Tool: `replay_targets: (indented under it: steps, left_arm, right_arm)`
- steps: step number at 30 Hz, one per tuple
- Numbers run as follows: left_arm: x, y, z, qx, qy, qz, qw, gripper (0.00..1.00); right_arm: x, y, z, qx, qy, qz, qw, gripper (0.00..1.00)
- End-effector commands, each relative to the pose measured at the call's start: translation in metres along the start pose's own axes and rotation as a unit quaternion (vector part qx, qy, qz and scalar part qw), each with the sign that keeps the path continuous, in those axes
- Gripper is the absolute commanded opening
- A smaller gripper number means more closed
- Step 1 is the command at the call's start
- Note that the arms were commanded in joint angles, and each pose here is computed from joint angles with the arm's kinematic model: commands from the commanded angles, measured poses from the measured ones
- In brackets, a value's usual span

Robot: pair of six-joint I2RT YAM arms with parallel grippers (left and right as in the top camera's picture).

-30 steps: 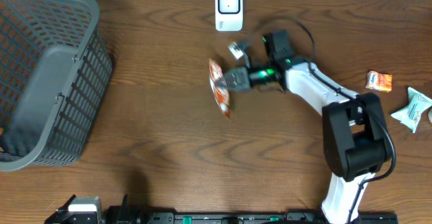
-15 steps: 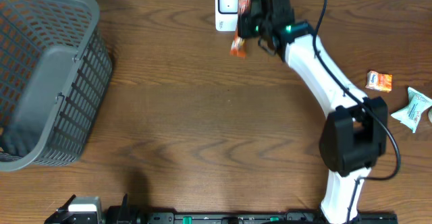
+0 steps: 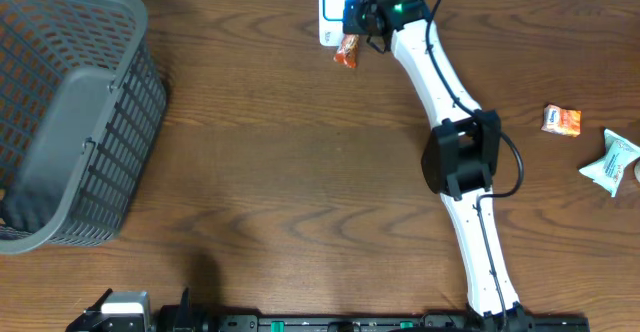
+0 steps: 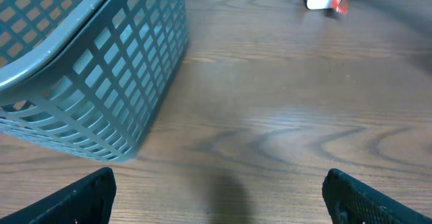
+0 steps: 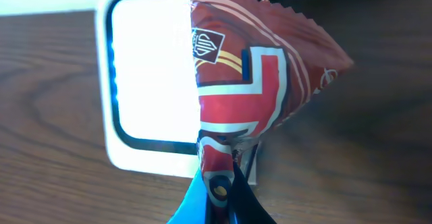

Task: Scan the item barcode
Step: 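Hold the TOP bar in front of the scanner, right gripper, then carry the TOP bar to the right edge and release it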

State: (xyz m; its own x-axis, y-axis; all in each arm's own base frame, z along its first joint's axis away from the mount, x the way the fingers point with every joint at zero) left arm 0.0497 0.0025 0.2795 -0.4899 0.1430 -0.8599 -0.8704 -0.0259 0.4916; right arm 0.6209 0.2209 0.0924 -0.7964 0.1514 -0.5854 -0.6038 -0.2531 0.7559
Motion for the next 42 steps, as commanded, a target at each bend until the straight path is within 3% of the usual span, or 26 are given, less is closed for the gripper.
replay_targets:
  steps: [1, 10, 18, 21, 32, 39, 42]
  left_arm:
    - [0.0, 0.002, 0.002, -0.008, -0.005, -0.001, 1.0, 0.98]
    - [0.0, 0.002, 0.002, -0.008, -0.005, -0.001, 1.0, 0.98]
    - [0.0, 0.002, 0.002, -0.008, -0.005, -0.001, 1.0, 0.98]
    - [0.0, 0.002, 0.002, -0.008, -0.005, -0.001, 1.0, 0.98]
    - [0.0, 0.002, 0.002, -0.008, -0.005, -0.001, 1.0, 0.98]
    - [0.0, 0.002, 0.002, -0.008, -0.005, -0.001, 1.0, 0.98]
    - [0.0, 0.002, 0.002, -0.008, -0.005, -0.001, 1.0, 0.98]
  right_arm:
    - [-0.001, -0.005, 0.01, -0.002, -0.02, -0.011, 1.0, 0.01]
    - [0.008, -0.005, 0.033, -0.04, -0.025, 0.004, 0.999, 0.01]
    - [0.021, 0.001, 0.02, -0.013, -0.039, 0.039, 0.998, 0.01]
    - [0.023, 0.023, 0.007, 0.035, -0.038, 0.053, 0.997, 0.01]
    - [0.007, 0.188, -0.109, 0.315, -0.034, 0.075, 0.946, 0.01]
    - [0.019, 0.178, -0.222, 0.37, -0.069, 0.148, 0.915, 0.01]
    - [0.04, 0.15, -0.26, 0.335, -0.073, 0.198, 0.918, 0.01]
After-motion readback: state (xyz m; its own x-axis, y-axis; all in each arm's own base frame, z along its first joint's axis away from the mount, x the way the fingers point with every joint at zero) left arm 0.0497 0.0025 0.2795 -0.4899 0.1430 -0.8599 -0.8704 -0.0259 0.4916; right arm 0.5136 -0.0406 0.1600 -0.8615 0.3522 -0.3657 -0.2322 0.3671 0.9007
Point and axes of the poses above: each gripper's point midway between its finger pads, its own y axis back along the fingers, its own z axis along the line the jaws close on, x = y × z, the point moved 1 cm from there along y, back along the fingers, and after that the axes turned 5 degrees about -y, right-handed, at the moved point
